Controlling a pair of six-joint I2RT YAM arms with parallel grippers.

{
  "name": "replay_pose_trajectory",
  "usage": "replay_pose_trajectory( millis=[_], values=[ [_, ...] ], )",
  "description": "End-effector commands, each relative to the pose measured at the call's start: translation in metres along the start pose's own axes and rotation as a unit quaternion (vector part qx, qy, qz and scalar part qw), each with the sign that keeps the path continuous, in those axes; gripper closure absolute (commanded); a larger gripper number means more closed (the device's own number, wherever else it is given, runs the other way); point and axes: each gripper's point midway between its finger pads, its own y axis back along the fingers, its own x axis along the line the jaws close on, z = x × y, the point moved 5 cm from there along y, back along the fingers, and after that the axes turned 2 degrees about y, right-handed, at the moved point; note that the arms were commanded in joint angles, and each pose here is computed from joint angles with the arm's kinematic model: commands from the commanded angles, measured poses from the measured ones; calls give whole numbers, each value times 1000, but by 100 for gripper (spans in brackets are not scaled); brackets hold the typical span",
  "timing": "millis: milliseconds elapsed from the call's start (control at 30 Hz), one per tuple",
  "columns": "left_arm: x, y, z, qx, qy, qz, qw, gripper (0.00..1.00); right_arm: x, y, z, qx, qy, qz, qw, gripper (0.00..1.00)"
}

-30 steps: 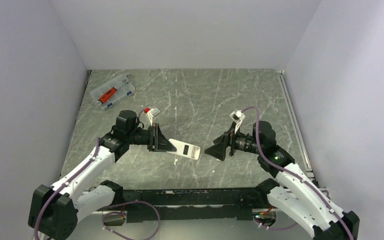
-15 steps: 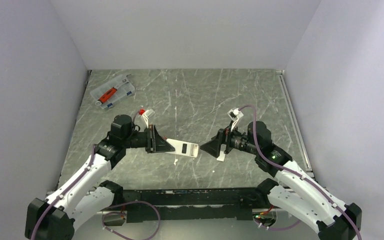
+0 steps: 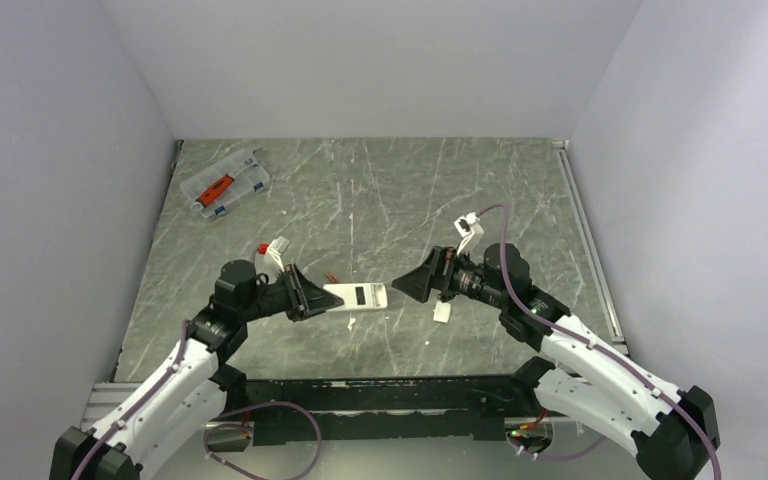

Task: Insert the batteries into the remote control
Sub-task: Place the remote control at the center of the board.

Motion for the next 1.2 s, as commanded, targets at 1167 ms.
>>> replay_pose_trajectory(
  millis=[1167],
  values=[
    [78,-36,-29,-94,127,109,981,83,-53,-2,-38,54,-1,-118,992,0]
  ],
)
